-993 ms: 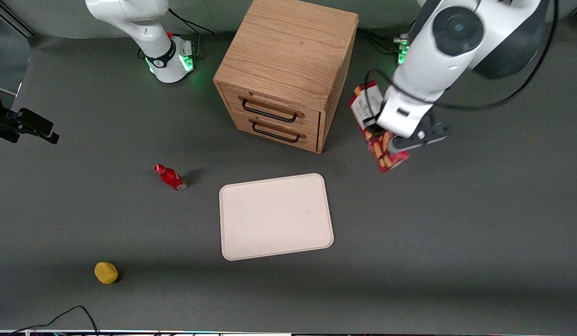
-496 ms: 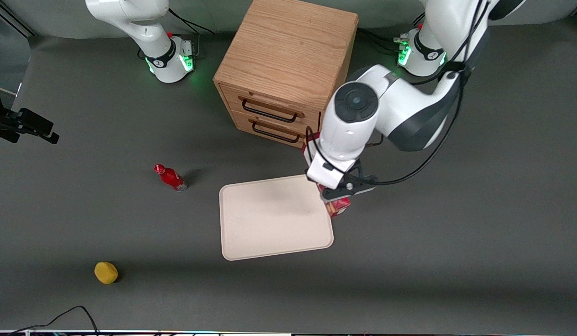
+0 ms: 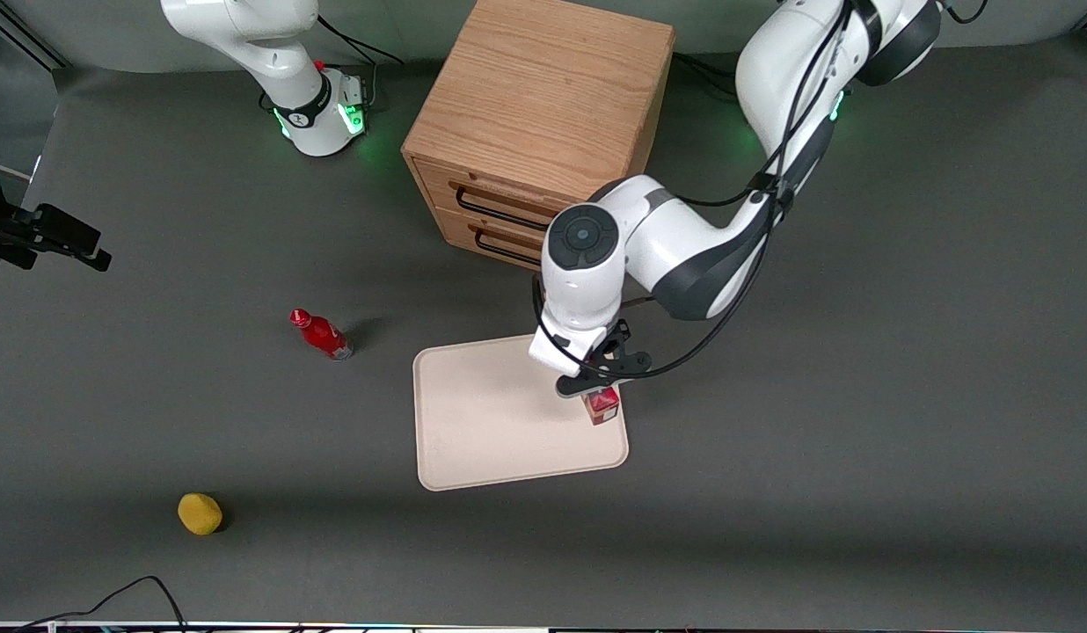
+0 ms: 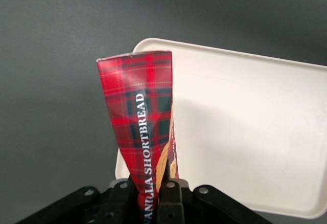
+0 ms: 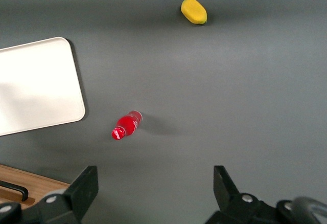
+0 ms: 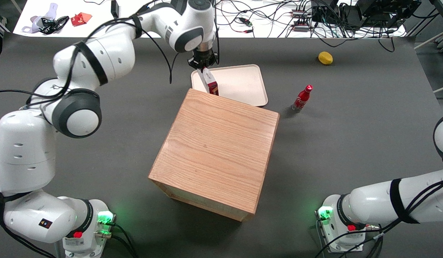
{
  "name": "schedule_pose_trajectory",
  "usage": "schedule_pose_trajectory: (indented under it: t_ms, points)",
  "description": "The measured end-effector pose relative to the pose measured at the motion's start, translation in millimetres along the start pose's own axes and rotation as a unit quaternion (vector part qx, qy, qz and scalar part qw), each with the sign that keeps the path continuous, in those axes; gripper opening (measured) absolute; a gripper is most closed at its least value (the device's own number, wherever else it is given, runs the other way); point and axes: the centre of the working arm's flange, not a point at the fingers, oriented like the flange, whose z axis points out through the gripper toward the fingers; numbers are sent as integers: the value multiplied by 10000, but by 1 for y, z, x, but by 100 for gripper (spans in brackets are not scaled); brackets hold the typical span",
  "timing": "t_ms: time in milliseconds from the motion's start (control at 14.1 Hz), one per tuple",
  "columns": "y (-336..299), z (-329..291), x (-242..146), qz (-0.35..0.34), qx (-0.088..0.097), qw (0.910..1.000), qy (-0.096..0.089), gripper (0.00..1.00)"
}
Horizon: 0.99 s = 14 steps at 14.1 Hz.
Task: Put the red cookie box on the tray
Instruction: 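Lower the cookie box onto the tray and open the left gripper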
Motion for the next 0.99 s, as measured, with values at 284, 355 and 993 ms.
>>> schedule_pose_trajectory:
  t_ms: [284,355,993]
  points:
    - [2,44,5,117,67,9997,193,16]
    - [3,55,5,119,55,9997,189,16]
    - [13,102,-8,-31,59,9992,405,16]
